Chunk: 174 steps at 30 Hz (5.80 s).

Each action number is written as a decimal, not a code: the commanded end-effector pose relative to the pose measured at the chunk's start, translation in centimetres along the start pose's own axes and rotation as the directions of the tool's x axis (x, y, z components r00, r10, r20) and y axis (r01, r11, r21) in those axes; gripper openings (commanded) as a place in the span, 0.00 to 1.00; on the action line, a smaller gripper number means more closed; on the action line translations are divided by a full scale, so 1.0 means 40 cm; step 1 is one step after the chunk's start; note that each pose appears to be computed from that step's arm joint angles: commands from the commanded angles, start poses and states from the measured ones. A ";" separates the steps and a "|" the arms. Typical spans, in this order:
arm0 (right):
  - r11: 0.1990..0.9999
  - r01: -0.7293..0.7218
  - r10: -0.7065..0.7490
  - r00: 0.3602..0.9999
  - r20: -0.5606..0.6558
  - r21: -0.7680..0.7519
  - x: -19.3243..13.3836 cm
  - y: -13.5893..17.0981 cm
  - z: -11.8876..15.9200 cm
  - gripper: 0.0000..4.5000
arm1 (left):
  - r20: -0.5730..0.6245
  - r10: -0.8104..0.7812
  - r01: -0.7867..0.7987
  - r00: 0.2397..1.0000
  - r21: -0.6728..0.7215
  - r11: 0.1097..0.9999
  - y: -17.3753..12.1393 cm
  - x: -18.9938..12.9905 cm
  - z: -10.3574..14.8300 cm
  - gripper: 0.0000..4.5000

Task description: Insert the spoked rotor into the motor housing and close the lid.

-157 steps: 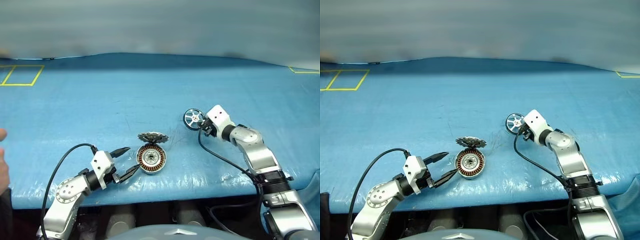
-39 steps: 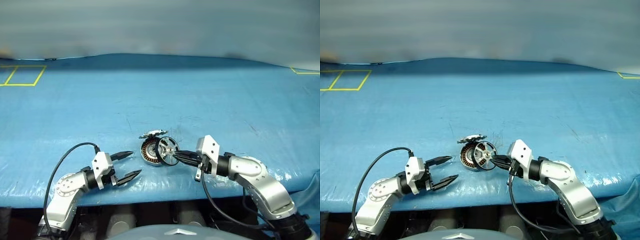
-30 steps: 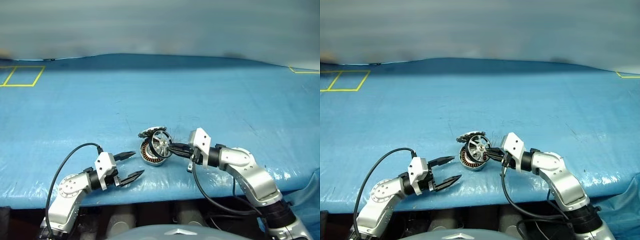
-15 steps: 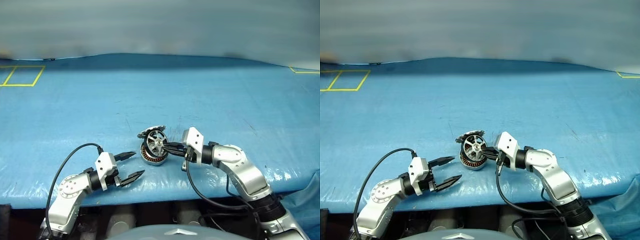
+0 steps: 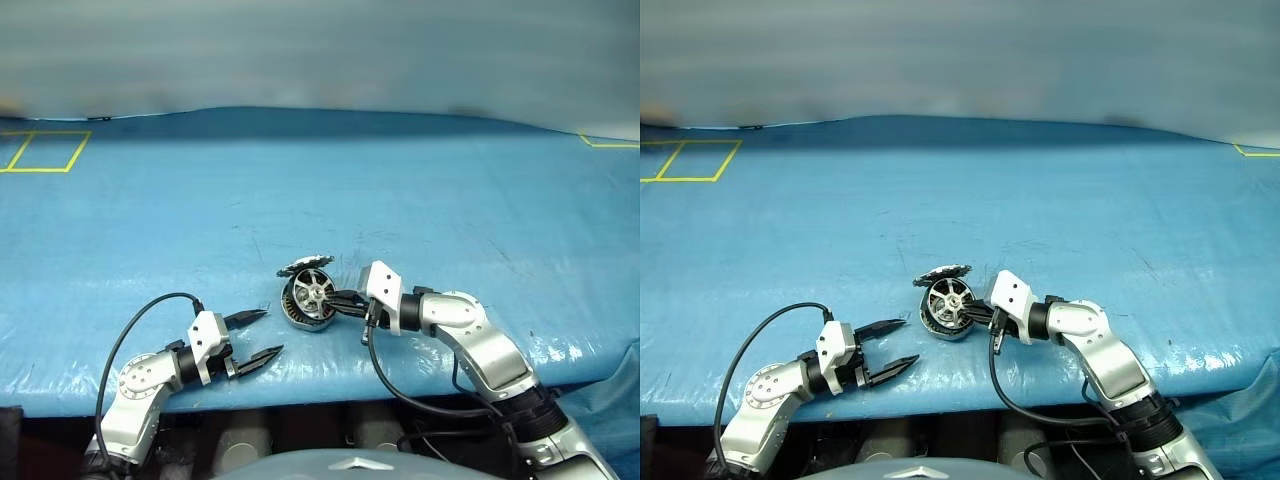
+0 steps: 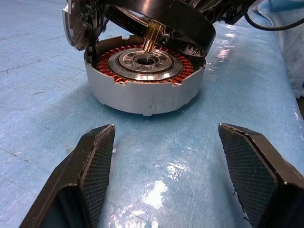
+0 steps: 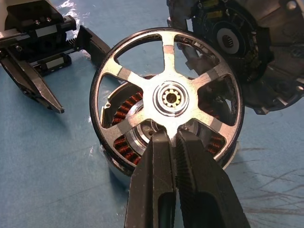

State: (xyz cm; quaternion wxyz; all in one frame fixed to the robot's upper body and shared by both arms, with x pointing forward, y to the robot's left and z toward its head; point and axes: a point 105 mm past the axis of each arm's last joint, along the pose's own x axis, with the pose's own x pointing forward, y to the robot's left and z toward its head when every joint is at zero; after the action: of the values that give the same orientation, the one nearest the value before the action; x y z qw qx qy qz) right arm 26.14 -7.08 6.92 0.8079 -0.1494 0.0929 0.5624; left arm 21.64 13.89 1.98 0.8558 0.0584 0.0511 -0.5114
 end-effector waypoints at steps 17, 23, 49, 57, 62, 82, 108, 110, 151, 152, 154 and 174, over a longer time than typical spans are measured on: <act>0.998 -0.002 0.001 1.000 -0.016 -0.063 -0.001 -0.010 0.002 0.17 | 0.039 0.018 -0.019 0.999 0.036 0.999 0.021 0.003 -0.024 0.82; 0.996 -0.004 0.003 1.000 -0.015 -0.084 0.000 -0.005 0.005 0.39 | 0.042 0.022 -0.023 0.999 0.040 0.999 0.019 0.004 -0.023 0.82; 0.996 -0.044 0.042 0.998 -0.038 -0.078 0.108 0.017 0.006 0.01 | 0.041 0.058 -0.060 0.997 0.047 0.997 0.017 -0.001 -0.009 0.82; 0.976 -0.038 -0.015 0.969 -0.245 -0.212 0.096 0.003 -0.075 0.01 | 0.038 0.069 -0.071 0.997 0.044 0.997 0.012 -0.001 -0.004 0.82; 0.971 -0.072 0.002 0.956 -0.293 -0.227 0.096 0.017 -0.101 0.01 | 0.037 0.070 -0.071 0.997 0.042 0.997 0.012 0.002 -0.001 0.82; 0.981 0.192 -0.191 0.981 -0.028 0.014 -0.029 -0.077 0.005 0.01 | 0.047 0.076 -0.077 0.996 0.034 0.996 0.011 0.005 -0.004 0.82; 0.984 -0.074 0.080 0.996 0.028 -0.161 0.068 -0.056 0.116 0.01 | 0.066 0.143 -0.146 0.988 0.038 0.989 0.014 -0.007 0.011 0.82; 0.978 -0.094 0.090 0.995 -0.031 -0.188 0.065 -0.043 0.087 0.01 | 0.066 0.143 -0.146 0.987 0.037 0.989 0.013 -0.007 0.013 0.82; 0.995 -0.099 0.098 0.995 -0.023 -0.026 0.082 0.019 0.010 0.77 | 0.057 0.141 -0.143 0.988 0.028 0.989 0.019 -0.004 -0.009 0.82; 0.995 -0.094 0.093 0.995 -0.027 -0.028 0.082 0.016 0.009 0.77 | 0.058 0.142 -0.143 0.988 0.028 0.989 0.019 -0.003 -0.009 0.82; 0.996 -0.090 0.089 0.996 -0.028 -0.029 0.082 0.014 0.008 0.77 | 0.058 0.140 -0.142 0.988 0.028 0.989 0.019 -0.002 -0.010 0.82; 0.993 -0.108 0.112 0.990 -0.091 0.043 0.090 0.027 -0.045 0.68 | 0.039 0.143 -0.144 0.989 0.022 0.989 0.023 -0.014 -0.030 0.82</act>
State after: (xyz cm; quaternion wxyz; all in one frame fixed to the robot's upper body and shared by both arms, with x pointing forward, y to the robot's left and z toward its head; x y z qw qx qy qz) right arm 27.00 -3.66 5.87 0.7821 -0.1512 0.1088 0.5946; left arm 22.23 14.52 1.36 0.8875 0.0623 0.0152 -0.4562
